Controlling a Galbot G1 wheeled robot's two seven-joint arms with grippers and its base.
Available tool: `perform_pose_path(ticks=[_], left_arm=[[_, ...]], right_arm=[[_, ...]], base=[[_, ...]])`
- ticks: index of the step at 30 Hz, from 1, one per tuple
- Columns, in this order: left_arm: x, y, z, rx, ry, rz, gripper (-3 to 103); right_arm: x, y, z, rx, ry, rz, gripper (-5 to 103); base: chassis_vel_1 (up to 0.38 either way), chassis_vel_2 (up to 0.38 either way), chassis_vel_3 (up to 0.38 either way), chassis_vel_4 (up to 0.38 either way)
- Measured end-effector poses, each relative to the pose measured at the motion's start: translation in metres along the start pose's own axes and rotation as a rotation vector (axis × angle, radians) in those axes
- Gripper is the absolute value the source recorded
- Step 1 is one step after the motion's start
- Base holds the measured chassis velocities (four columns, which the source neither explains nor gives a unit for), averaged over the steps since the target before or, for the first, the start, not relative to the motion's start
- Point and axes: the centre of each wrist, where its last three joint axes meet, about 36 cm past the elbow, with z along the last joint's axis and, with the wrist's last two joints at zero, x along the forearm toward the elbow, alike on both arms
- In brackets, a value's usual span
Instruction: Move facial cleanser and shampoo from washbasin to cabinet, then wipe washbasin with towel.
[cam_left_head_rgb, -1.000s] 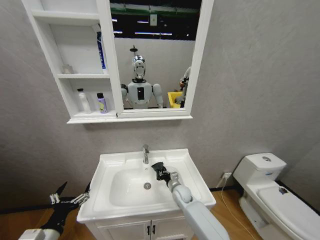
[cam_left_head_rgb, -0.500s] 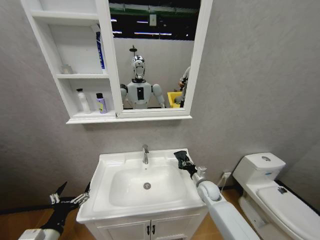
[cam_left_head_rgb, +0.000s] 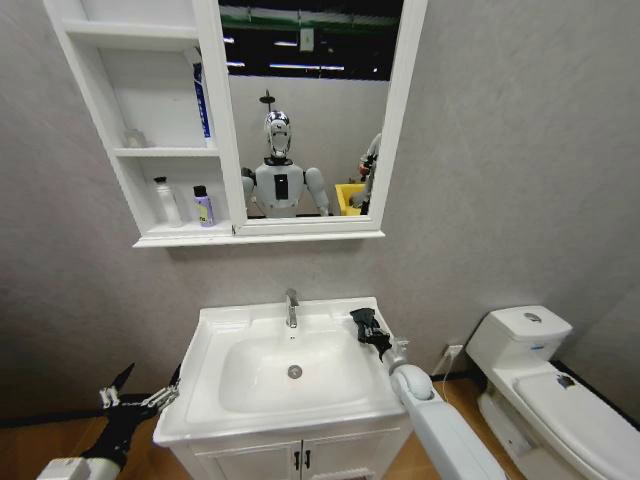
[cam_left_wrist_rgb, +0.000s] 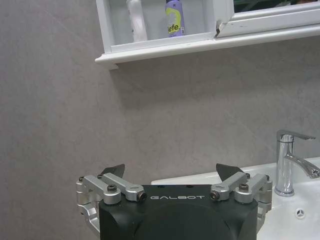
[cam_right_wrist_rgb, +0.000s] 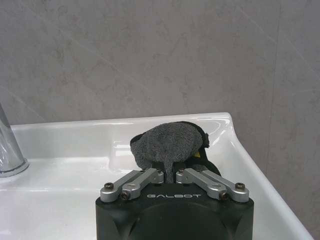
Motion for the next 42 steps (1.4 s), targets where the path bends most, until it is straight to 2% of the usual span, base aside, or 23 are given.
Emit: perform_pose_path(ticks=[8,10,11,12,15,18,19,21,22,25,27,29,30,31,32,34,35,37,38,40,41,42], left_arm=[[0.000,0.000,0.000,0.000,0.000,0.000,100],[0.000,0.000,0.000,0.000,0.000,0.000,100],[0.000,0.000,0.000,0.000,0.000,0.000,100],[0.000,0.000,0.000,0.000,0.000,0.000,100],[0.000,0.000,0.000,0.000,0.000,0.000,100],[0.000,0.000,0.000,0.000,0.000,0.000,100],[0.000,0.000,0.000,0.000,0.000,0.000,100],[0.000,0.000,0.000,0.000,0.000,0.000,100],[0.000,0.000,0.000,0.000,0.000,0.000,100],[0.000,0.000,0.000,0.000,0.000,0.000,100],[0.000,0.000,0.000,0.000,0.000,0.000,100],[0.000,0.000,0.000,0.000,0.000,0.000,100],[0.000,0.000,0.000,0.000,0.000,0.000,100],[0.000,0.000,0.000,0.000,0.000,0.000,100],[0.000,0.000,0.000,0.000,0.000,0.000,100],[0.000,0.000,0.000,0.000,0.000,0.000,100],[0.000,0.000,0.000,0.000,0.000,0.000,100],[0.000,0.000,0.000,0.000,0.000,0.000,100],[0.000,0.000,0.000,0.000,0.000,0.000,100],[0.000,0.000,0.000,0.000,0.000,0.000,100],[0.000,0.000,0.000,0.000,0.000,0.000,100],[0.000,0.000,0.000,0.000,0.000,0.000,100]], right_arm=[[-0.017,-0.014,0.008,0.019,-0.044,-0.047,5],[-0.018,-0.012,0.005,0.021,-0.050,-0.037,15],[-0.018,-0.012,0.005,0.021,-0.050,-0.037,15],[-0.014,-0.009,-0.001,0.025,-0.052,-0.024,26],[-0.010,-0.009,-0.003,0.028,-0.048,-0.020,32],[-0.003,-0.007,-0.001,0.020,-0.050,-0.021,47],[-0.003,-0.007,-0.001,0.020,-0.050,-0.021,47],[0.002,-0.008,0.002,0.018,-0.046,-0.019,58],[0.002,-0.008,0.002,0.018,-0.046,-0.019,58],[0.010,-0.010,0.003,0.022,-0.046,-0.011,75],[0.012,-0.010,0.003,0.024,-0.045,-0.010,75],[0.024,-0.010,0.001,0.033,-0.050,0.006,85],[0.024,-0.010,0.001,0.033,-0.050,0.006,85],[0.034,-0.009,-0.003,0.037,-0.048,0.020,91],[0.034,-0.009,-0.003,0.037,-0.048,0.020,91],[0.062,-0.005,-0.020,0.040,-0.054,0.068,100],[0.062,-0.005,-0.020,0.040,-0.054,0.068,100],[0.106,0.003,-0.043,0.055,-0.124,0.101,100],[0.106,0.003,-0.043,0.055,-0.124,0.101,100],[0.164,0.011,-0.048,0.076,-0.163,0.157,100],[0.164,0.011,-0.048,0.076,-0.163,0.157,100],[0.197,0.013,-0.048,0.075,-0.179,0.199,100]], base=[[0.000,0.000,0.000,0.000],[0.000,0.000,0.000,0.000],[0.000,0.000,0.000,0.000],[0.000,0.000,0.000,0.000],[0.000,0.000,0.000,0.000],[0.000,0.000,0.000,0.000],[0.000,0.000,0.000,0.000],[0.000,0.000,0.000,0.000],[0.000,0.000,0.000,0.000],[0.000,0.000,0.000,0.000],[0.000,0.000,0.000,0.000],[0.000,0.000,0.000,0.000],[0.000,0.000,0.000,0.000],[0.000,0.000,0.000,0.000],[0.000,0.000,0.000,0.000],[0.000,0.000,0.000,0.000],[0.000,0.000,0.000,0.000],[0.000,0.000,0.000,0.000],[0.000,0.000,0.000,0.000],[0.000,0.000,0.000,0.000],[0.000,0.000,0.000,0.000],[0.000,0.000,0.000,0.000]])
